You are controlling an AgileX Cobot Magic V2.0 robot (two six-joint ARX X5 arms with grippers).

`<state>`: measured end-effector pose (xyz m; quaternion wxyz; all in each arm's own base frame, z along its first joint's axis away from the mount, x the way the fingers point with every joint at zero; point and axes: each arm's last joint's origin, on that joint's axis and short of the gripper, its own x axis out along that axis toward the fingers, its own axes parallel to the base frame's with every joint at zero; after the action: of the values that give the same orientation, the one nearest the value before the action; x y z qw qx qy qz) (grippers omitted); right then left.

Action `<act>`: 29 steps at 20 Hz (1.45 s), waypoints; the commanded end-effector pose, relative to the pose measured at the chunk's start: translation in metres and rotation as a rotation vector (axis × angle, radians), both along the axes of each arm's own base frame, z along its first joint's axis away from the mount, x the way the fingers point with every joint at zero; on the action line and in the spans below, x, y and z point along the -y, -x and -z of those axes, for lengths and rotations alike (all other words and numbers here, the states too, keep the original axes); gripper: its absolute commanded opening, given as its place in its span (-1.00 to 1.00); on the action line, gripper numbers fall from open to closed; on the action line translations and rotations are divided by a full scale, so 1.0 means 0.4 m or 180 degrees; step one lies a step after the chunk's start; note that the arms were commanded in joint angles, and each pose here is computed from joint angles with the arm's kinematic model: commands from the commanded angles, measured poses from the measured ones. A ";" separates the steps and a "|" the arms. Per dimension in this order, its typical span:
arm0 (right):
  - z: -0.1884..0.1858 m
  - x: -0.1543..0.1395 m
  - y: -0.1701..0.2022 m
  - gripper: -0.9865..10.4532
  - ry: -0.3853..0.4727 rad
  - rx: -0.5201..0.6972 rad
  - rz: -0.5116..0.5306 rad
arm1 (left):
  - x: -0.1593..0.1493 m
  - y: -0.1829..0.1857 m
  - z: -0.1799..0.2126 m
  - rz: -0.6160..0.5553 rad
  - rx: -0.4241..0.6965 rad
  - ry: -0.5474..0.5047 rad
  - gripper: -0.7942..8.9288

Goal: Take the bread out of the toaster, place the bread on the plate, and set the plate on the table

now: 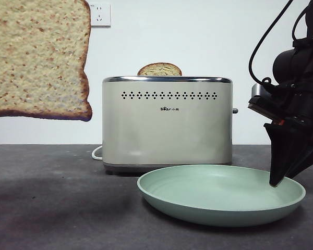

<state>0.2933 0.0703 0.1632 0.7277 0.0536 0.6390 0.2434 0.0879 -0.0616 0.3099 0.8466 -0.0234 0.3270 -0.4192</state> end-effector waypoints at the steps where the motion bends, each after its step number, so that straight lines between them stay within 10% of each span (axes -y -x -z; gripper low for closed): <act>1: 0.010 -0.001 0.000 -0.86 0.0011 -0.0028 -0.0020 | 0.001 0.001 0.000 -0.0004 0.0001 0.0019 -0.85; 15: -0.322 0.033 0.199 -0.86 -0.0298 0.1241 0.0119 | 0.002 0.002 0.000 0.0081 -0.0025 0.0075 -0.85; 29: -0.209 -0.136 0.175 -0.86 0.0128 0.0707 -0.0542 | 0.083 -0.111 0.030 0.0678 -0.0691 0.0549 -0.85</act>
<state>0.2225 0.1237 0.2476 0.7709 -0.0460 0.5618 0.2964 0.1326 -0.0940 0.2979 0.7557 -0.1036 0.3826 -0.5214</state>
